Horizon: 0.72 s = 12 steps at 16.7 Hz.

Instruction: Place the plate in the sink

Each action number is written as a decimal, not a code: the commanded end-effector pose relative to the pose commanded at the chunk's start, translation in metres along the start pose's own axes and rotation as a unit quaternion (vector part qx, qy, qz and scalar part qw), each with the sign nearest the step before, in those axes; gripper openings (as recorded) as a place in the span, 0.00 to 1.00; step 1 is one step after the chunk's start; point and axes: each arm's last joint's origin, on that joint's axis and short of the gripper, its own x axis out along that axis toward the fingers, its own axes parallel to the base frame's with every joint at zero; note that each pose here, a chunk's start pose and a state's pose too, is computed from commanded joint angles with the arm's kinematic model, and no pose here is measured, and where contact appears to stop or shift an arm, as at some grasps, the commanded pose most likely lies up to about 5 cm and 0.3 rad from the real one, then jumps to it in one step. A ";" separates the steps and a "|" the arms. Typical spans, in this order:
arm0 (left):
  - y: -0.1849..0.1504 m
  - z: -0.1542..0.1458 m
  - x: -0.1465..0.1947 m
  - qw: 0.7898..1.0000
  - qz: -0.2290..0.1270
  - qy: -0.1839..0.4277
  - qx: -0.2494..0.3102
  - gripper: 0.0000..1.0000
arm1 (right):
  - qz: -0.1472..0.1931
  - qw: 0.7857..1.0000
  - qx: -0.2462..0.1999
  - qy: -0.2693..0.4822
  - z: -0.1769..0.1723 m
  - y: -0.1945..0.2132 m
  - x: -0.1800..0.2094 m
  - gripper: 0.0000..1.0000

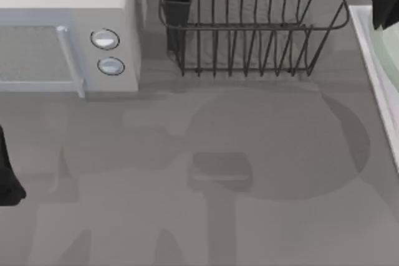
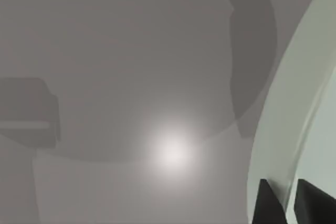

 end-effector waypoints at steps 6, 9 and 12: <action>0.000 0.000 0.000 1.000 0.000 0.000 0.000 1.00 | -0.009 0.999 -0.001 0.037 0.091 -0.086 0.101 0.00; 0.000 0.000 0.000 1.000 0.000 0.000 0.000 1.00 | -0.008 0.999 -0.002 0.037 0.107 -0.130 0.131 0.00; 0.000 0.000 0.000 1.000 0.000 0.000 0.000 1.00 | -0.008 0.999 -0.002 0.037 0.109 -0.144 0.139 0.00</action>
